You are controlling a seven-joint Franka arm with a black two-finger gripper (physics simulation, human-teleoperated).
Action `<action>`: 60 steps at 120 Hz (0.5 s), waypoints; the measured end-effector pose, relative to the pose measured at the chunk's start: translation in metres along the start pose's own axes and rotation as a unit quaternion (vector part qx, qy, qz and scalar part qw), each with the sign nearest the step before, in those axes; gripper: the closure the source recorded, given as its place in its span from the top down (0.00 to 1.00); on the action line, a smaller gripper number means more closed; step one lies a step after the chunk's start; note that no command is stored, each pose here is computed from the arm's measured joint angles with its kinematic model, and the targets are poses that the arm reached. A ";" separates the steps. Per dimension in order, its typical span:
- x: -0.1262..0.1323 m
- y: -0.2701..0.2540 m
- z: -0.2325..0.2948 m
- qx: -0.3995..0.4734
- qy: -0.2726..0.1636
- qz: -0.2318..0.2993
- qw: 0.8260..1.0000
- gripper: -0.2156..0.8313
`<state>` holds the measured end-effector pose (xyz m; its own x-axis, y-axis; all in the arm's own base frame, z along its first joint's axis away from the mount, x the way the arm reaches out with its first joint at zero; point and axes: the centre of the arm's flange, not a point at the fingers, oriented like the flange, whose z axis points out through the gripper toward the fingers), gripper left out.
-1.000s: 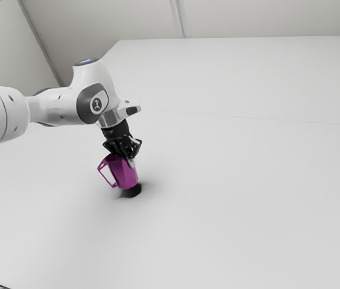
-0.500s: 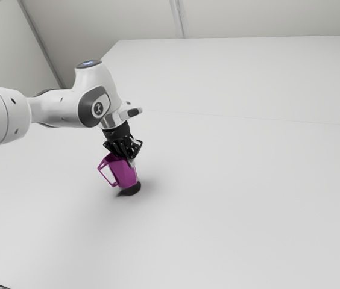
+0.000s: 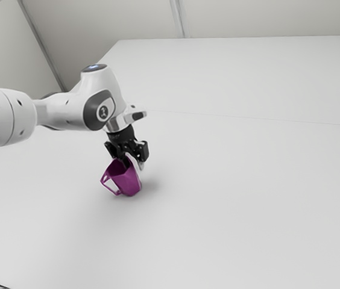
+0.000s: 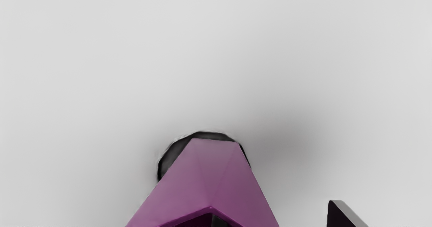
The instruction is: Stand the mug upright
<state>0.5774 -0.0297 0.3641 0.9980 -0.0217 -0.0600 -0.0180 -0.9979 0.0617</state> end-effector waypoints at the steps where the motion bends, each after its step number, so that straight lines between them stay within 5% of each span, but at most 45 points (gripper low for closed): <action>1: 0.000 0.000 -0.001 0.000 0.001 0.000 1.000 0.48; 25: -0.007 -0.001 -0.042 0.008 0.020 0.009 1.000 0.67; 60: 0.002 0.005 -0.114 0.054 0.073 0.042 0.995 0.76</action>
<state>0.5860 -0.0281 0.4783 0.9907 -0.1051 0.0861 -0.1013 -0.9937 -0.0473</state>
